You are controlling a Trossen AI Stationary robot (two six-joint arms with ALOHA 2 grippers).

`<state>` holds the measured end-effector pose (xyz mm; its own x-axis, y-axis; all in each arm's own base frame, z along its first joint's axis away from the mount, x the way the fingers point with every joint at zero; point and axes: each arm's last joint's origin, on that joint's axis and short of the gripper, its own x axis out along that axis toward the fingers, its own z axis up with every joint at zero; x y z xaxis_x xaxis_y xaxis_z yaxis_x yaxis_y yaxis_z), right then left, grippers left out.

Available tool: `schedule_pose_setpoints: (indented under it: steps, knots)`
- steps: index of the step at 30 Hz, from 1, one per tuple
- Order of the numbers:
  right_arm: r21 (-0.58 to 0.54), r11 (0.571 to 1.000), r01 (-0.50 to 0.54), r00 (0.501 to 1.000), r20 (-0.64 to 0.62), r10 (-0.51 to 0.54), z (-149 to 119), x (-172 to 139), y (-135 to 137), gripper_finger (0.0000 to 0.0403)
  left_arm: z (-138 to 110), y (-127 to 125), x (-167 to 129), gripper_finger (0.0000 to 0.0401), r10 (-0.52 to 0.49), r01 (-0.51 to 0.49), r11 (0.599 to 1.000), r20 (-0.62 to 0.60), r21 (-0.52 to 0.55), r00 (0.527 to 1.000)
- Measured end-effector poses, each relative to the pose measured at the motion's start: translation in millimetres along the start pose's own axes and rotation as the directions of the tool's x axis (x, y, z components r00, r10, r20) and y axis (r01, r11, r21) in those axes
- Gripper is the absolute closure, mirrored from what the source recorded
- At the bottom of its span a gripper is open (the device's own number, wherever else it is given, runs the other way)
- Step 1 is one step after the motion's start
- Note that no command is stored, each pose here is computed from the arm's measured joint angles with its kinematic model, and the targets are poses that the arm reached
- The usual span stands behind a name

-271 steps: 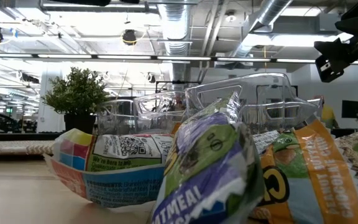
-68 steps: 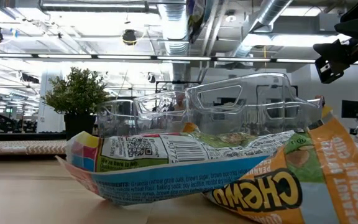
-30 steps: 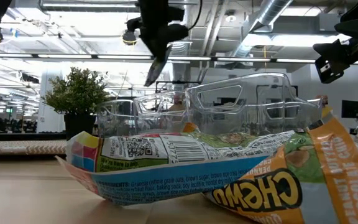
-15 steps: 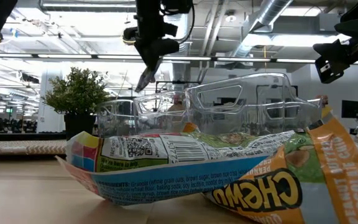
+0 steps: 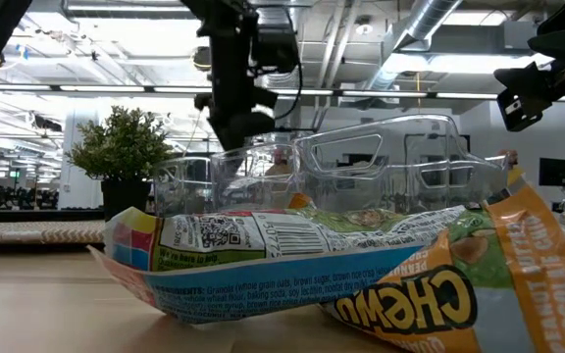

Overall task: Pick and place Granola Bars by type
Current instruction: Put the blue granola bar into the top transparent bin, then put the red granola bar into the bottom transparent bin

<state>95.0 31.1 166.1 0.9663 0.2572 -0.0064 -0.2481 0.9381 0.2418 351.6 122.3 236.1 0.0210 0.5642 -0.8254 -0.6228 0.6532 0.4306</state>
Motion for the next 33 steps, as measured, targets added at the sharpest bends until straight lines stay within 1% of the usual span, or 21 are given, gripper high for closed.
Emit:
schedule_pose_setpoints:
  steps: [5,14,18,26,29,33]
  knots:
    - [0.0,1.0,0.0,1.0,0.0,0.0,0,0,0,0.0219,-6,-3,14,0.034,-0.006,0.006,1.0,0.004,0.013,1.0]
    - [0.0,1.0,0.0,1.0,0.0,0.0,0,0,0,0.0219,-6,-1,18,0.0338,-0.011,0.011,1.0,0.0,0.011,1.0]
    - [0.0,1.0,0.0,1.0,0.0,0.0,0,0,0,0.0219,-6,-1,18,0.0323,-0.025,0.025,1.0,-0.004,0.01,1.0]
    - [0.0,1.0,0.0,1.0,0.0,0.0,0,0,0,0.0219,-6,-1,18,0.0276,-0.029,0.029,1.0,-0.005,0.009,1.0]
    - [0.0,1.0,0.0,1.0,0.0,0.0,0,0,0,0.0219,-6,-1,18,0.0266,-0.029,0.029,1.0,-0.005,0.007,1.0]
    - [0.0,1.0,0.0,1.0,0.0,0.0,0,0,0,0.0219,-5,-2,17,0.0264,-0.035,0.035,0.999,0.011,0.001,0.999]
